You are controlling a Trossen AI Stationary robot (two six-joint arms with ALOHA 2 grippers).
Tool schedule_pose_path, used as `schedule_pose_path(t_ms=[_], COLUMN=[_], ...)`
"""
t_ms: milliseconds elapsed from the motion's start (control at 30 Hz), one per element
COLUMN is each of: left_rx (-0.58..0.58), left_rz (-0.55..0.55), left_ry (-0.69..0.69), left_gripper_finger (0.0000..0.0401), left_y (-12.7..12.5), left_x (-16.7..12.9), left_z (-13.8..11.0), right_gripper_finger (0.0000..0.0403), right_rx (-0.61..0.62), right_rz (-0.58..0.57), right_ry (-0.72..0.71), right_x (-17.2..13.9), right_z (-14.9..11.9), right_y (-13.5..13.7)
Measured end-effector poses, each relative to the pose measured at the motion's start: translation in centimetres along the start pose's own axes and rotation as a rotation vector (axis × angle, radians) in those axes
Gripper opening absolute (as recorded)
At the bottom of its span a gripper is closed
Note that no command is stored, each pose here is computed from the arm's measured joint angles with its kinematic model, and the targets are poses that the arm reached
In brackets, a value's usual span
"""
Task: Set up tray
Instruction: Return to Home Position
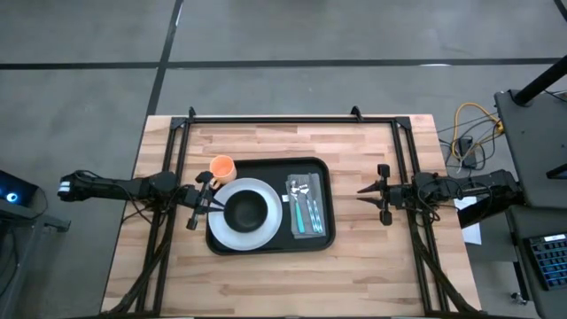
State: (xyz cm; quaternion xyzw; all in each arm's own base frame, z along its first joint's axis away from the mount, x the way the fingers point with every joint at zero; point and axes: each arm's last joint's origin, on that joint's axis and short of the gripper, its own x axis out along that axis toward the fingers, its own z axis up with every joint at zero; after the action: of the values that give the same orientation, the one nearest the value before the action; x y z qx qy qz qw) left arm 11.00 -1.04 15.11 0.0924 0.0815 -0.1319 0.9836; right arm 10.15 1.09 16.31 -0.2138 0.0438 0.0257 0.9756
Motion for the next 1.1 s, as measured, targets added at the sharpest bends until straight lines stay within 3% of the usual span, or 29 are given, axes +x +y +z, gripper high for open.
schedule_pose_path(t_ms=[733,1100], left_rx=[0.000,0.000], left_rz=[0.000,0.000], left_ry=[0.001,0.000], left_gripper_finger=[0.0022,0.0022], left_y=[-0.01,0.00], left_x=[0.00,0.00], left_z=[-0.01,0.00], right_gripper_finger=[0.0068,0.0082], right_rx=[0.000,0.000], right_rz=[0.000,0.000], right_ry=[-0.001,0.000], right_x=[0.00,0.00], right_z=[0.01,0.01], right_y=[-0.01,-0.01])
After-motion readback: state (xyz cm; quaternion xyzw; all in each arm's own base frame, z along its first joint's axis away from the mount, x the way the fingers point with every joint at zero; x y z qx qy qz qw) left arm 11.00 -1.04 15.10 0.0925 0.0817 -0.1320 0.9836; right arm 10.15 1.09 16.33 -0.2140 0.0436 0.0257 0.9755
